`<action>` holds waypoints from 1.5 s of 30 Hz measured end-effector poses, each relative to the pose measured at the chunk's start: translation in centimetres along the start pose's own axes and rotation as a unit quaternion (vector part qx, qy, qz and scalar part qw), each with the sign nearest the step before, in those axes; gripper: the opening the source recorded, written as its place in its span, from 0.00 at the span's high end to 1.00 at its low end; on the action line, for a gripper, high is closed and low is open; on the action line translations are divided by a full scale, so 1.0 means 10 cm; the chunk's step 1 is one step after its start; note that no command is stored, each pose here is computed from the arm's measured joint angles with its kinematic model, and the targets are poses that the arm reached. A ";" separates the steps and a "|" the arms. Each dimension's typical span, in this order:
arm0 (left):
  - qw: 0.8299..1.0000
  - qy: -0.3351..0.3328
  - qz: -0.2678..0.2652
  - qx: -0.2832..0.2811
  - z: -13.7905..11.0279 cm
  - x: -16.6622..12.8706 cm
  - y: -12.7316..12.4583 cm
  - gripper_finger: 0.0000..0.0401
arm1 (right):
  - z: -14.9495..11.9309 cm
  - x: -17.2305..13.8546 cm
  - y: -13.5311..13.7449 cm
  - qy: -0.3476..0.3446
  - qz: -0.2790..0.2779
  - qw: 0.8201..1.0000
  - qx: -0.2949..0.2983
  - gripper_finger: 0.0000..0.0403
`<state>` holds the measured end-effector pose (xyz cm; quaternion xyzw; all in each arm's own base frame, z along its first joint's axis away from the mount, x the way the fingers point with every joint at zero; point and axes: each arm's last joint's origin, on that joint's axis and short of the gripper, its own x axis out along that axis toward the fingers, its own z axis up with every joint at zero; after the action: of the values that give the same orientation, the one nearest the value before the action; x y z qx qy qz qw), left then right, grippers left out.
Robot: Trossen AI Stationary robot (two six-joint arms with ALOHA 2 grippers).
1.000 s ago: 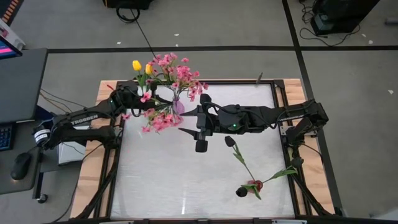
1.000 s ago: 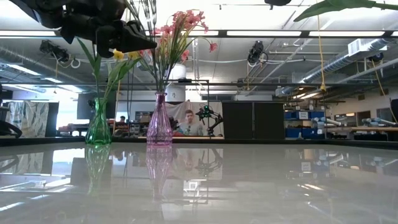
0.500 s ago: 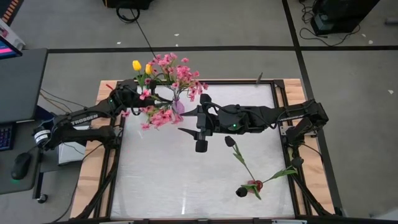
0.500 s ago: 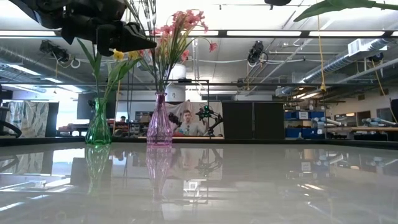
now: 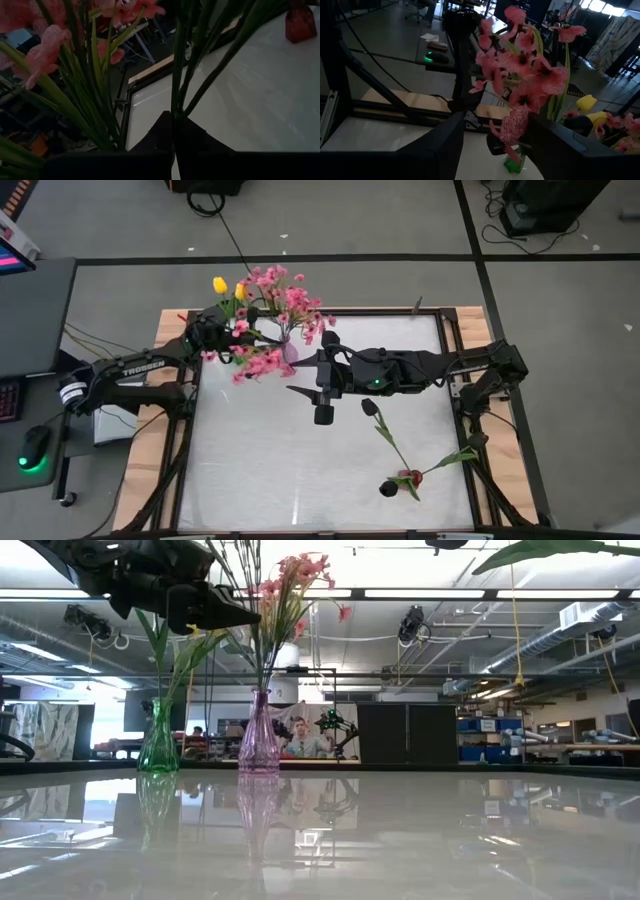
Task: Sort flowers into vase by color
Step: Put the pink flowers into the purple vase
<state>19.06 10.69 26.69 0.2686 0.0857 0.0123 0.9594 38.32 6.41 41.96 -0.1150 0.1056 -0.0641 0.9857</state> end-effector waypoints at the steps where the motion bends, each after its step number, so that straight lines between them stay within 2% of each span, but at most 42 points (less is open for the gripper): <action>1: 1.000 0.001 -0.001 -0.001 0.00 0.00 0.00 0.98 | 0.00 0.00 0.00 0.000 0.000 1.000 0.000 0.44; 34: 0.999 0.032 0.013 -0.026 -0.07 -0.03 0.03 0.98 | 0.00 0.00 0.00 0.000 0.000 1.000 0.000 0.44; 45: 0.998 0.049 0.042 -0.024 -0.08 -0.03 0.05 0.98 | 0.00 0.00 0.00 0.000 0.000 1.000 0.000 0.44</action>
<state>18.63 11.49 26.33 0.2477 0.1205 0.0678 0.9589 38.31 6.43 41.95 -0.1152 0.1058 -0.0638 0.9856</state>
